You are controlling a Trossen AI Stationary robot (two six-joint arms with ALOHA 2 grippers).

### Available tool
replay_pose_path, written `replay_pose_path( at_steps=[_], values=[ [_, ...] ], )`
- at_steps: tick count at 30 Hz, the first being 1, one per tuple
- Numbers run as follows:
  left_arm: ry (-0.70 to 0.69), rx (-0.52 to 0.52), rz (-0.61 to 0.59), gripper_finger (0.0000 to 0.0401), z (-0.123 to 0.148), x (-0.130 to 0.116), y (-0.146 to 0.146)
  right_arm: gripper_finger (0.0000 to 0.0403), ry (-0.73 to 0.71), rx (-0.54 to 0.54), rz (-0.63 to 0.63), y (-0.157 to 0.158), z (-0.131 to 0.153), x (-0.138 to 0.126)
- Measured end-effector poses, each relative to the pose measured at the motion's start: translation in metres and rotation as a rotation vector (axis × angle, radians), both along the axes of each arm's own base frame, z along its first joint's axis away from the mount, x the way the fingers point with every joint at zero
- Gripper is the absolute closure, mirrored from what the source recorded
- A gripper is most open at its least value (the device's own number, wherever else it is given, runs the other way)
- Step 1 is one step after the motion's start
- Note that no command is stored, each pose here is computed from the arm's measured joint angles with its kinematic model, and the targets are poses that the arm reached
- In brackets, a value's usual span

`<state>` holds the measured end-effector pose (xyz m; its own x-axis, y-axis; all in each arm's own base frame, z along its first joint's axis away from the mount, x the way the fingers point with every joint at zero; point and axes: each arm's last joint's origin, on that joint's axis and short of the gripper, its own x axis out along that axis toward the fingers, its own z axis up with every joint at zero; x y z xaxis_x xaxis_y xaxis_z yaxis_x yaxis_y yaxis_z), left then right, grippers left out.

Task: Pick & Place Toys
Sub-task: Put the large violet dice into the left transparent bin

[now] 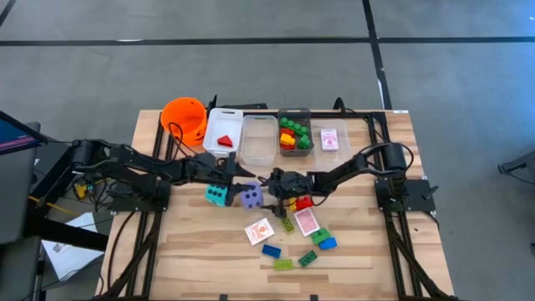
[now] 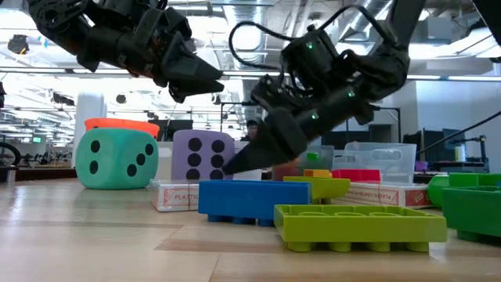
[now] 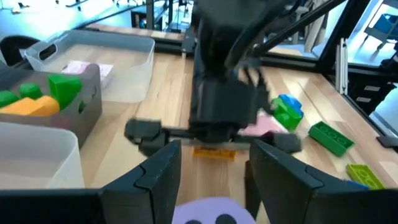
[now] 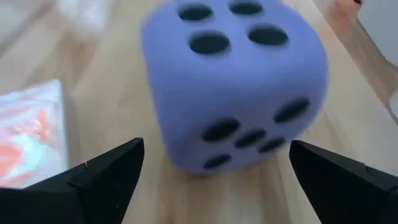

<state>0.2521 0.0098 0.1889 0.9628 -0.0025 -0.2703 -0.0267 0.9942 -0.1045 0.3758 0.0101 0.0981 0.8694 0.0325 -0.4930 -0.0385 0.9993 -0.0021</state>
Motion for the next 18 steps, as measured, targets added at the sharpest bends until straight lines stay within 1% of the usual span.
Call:
replay_pose_path(
  at_steps=[5, 11, 14, 18],
  values=[
    [0.055, -0.068, 0.021, 0.0219, -0.0050, -0.0016, 0.0001, 0.0007, 0.002, -0.010, -0.019, -0.0010, 0.0008, 0.0000],
    [0.086, -0.142, 0.046, 0.0219, -0.0079, -0.0026, 0.0002, 0.0007, 0.019, -0.082, -0.142, -0.0052, -0.0004, -0.0010],
    [0.092, -0.229, 0.033, 0.0219, -0.0080, -0.0027, -0.0010, 0.0007, 0.028, -0.100, -0.165, -0.0060, -0.0011, -0.0016],
    [0.126, -0.377, -0.015, 0.0219, -0.0095, -0.0035, -0.0038, 0.0007, 0.045, -0.139, -0.139, -0.0050, -0.0023, -0.0024]
  ],
)
